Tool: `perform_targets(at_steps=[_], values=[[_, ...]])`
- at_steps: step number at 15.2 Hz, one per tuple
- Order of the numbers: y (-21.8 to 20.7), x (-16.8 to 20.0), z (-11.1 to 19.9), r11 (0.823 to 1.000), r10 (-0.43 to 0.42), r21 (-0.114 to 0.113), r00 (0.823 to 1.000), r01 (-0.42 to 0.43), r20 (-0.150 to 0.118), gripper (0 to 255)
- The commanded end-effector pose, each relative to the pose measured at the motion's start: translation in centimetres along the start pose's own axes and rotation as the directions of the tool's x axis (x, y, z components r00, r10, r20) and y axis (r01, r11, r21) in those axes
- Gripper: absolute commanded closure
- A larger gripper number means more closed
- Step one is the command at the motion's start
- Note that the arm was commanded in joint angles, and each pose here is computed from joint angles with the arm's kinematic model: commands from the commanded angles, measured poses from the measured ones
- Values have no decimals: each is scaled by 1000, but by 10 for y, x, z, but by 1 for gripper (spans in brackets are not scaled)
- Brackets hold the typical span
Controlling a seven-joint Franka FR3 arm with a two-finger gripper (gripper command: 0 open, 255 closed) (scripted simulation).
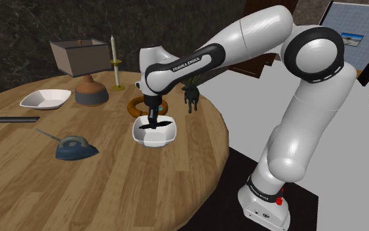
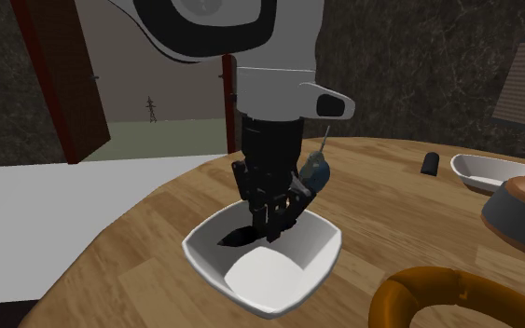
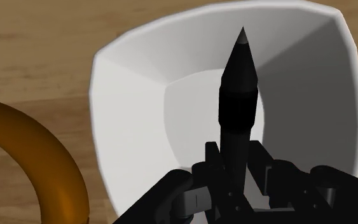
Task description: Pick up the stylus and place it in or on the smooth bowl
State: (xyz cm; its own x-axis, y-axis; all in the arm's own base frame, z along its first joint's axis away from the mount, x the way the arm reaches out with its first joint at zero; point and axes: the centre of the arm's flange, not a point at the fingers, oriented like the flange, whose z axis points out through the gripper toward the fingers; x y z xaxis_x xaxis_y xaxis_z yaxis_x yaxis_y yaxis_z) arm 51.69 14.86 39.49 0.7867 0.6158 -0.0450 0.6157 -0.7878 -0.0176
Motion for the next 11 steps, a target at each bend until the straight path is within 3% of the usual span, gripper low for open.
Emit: perform_targets(at_steps=[1,6,10,11], values=[[0,1,-1,1000,-1,-1,1000,1,-5,0],[0,1,-1,1000,-1,-2,1000,1,-5,0],[0,1,-51,1000,-1,-2,1000,1,-5,0],[0,1,-51,1000,-1,-2,1000,1,-5,0]])
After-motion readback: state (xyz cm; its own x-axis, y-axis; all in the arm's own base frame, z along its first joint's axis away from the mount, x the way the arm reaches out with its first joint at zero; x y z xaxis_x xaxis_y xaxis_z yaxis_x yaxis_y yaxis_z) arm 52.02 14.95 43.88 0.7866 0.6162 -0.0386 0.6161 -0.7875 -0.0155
